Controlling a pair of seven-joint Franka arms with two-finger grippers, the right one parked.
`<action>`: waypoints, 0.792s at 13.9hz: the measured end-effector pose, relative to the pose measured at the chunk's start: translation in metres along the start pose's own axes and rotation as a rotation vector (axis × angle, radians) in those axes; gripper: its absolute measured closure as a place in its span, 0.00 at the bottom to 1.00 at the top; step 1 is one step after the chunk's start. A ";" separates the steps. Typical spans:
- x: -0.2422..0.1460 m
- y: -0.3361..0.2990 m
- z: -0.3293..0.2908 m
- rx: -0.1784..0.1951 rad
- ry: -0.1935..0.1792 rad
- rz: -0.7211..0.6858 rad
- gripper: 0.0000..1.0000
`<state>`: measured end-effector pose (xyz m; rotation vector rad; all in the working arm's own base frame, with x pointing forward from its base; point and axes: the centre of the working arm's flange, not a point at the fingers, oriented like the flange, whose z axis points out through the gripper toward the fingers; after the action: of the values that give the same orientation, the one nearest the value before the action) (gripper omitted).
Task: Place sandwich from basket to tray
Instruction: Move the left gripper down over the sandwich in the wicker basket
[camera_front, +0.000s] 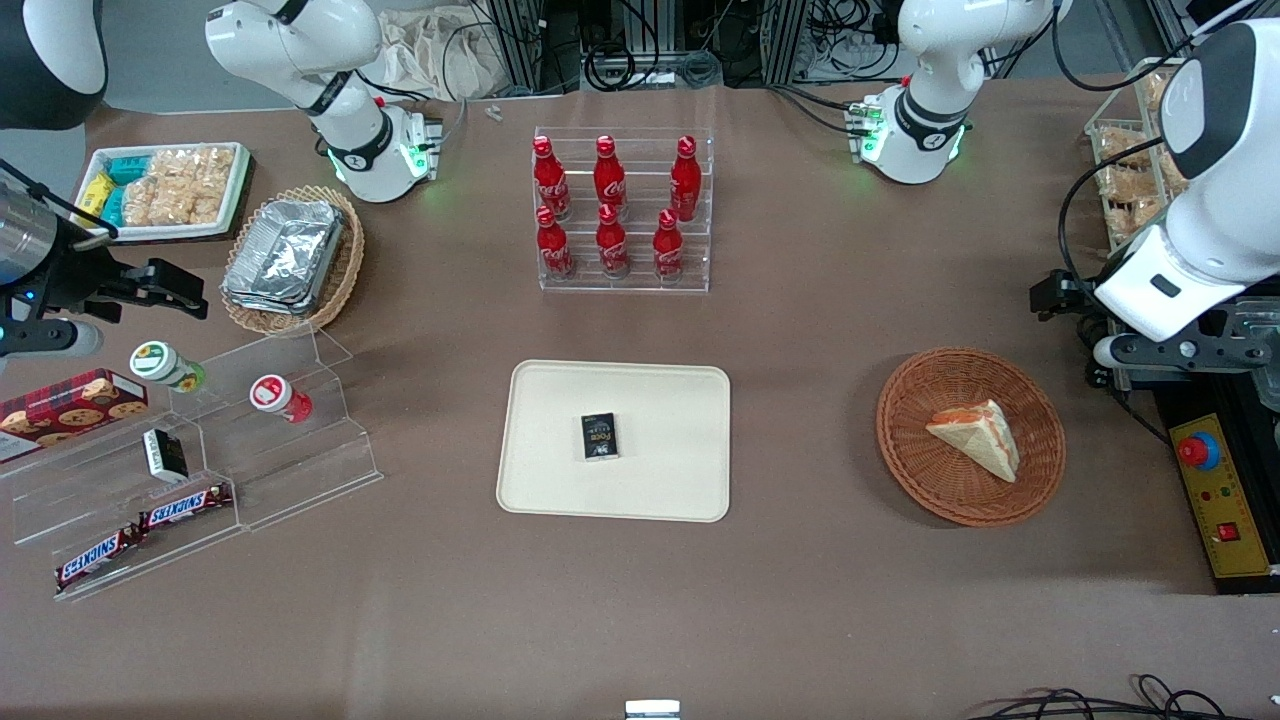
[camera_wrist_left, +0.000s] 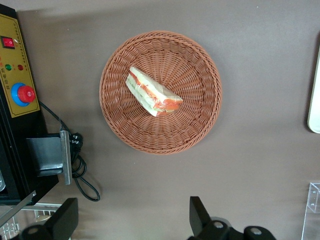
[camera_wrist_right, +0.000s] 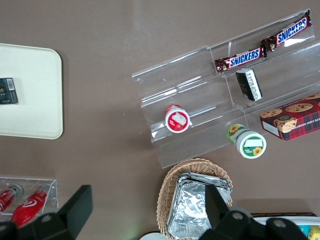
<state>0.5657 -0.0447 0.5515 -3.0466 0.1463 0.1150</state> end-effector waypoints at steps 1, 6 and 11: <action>0.001 0.000 0.001 -0.001 -0.002 0.000 0.00; 0.007 -0.001 0.013 -0.009 -0.024 -0.018 0.00; 0.017 -0.005 0.074 -0.017 -0.013 -0.298 0.00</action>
<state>0.5774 -0.0348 0.4775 -3.0405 -0.3107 0.1154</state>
